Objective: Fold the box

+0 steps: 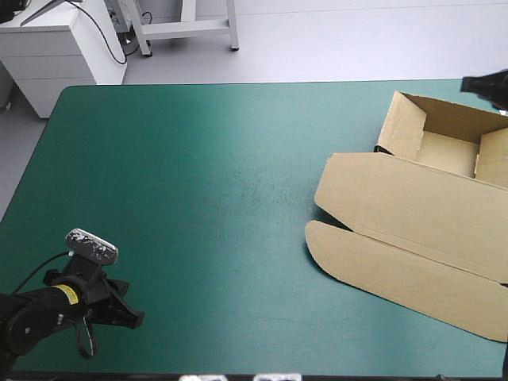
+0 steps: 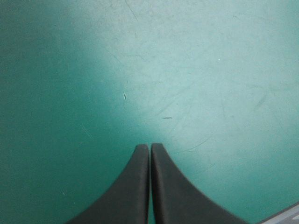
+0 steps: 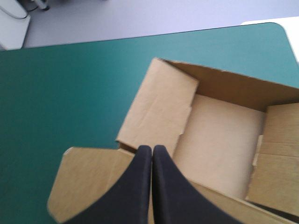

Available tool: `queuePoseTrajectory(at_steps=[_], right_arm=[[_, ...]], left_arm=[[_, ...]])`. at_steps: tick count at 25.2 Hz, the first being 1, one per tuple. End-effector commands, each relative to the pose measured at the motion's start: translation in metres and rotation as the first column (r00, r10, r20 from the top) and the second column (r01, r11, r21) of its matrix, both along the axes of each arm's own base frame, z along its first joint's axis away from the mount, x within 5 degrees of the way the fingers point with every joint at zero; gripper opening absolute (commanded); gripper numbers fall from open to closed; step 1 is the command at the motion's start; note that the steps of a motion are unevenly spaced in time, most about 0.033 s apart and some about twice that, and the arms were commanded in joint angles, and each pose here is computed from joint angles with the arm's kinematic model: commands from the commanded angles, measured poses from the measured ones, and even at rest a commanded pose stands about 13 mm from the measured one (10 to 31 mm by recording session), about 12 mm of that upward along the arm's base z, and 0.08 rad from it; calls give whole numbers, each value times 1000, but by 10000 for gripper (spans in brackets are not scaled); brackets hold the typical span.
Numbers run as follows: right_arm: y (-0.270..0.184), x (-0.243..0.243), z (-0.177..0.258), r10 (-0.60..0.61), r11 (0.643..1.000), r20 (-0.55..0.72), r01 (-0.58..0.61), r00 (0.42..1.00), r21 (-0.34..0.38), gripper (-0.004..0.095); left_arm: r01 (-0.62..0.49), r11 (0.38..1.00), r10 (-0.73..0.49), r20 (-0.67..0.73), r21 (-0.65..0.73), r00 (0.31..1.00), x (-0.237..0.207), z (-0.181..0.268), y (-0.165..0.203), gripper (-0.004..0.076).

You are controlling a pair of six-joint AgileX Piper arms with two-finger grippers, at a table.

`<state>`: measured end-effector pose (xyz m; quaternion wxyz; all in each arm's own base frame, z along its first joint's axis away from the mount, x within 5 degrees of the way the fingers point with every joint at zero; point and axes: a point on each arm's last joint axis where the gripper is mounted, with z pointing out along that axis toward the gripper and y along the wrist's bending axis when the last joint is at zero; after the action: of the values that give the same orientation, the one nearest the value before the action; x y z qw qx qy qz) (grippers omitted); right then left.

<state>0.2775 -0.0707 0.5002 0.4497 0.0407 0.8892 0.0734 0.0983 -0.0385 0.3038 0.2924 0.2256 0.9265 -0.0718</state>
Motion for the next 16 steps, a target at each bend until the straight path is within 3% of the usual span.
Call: queuePoseTrajectory(at_steps=[1, 6, 16], right_arm=[[40, -28, 6, 145, 989, 26, -145, 989, -15, -9], [90, -66, -15, 324, 946, 33, -323, 946, -25, -8], [113, -154, -67, 429, 903, 102, -425, 898, -59, -9]], left_arm=[[-11, 999, 15, 83, -53, 996, 5, 12, -3, -8], [-12, 998, 18, 97, -58, 995, 6, 13, -3, -8], [6, 994, 7, 117, -106, 993, 0, 17, -5, -8]])
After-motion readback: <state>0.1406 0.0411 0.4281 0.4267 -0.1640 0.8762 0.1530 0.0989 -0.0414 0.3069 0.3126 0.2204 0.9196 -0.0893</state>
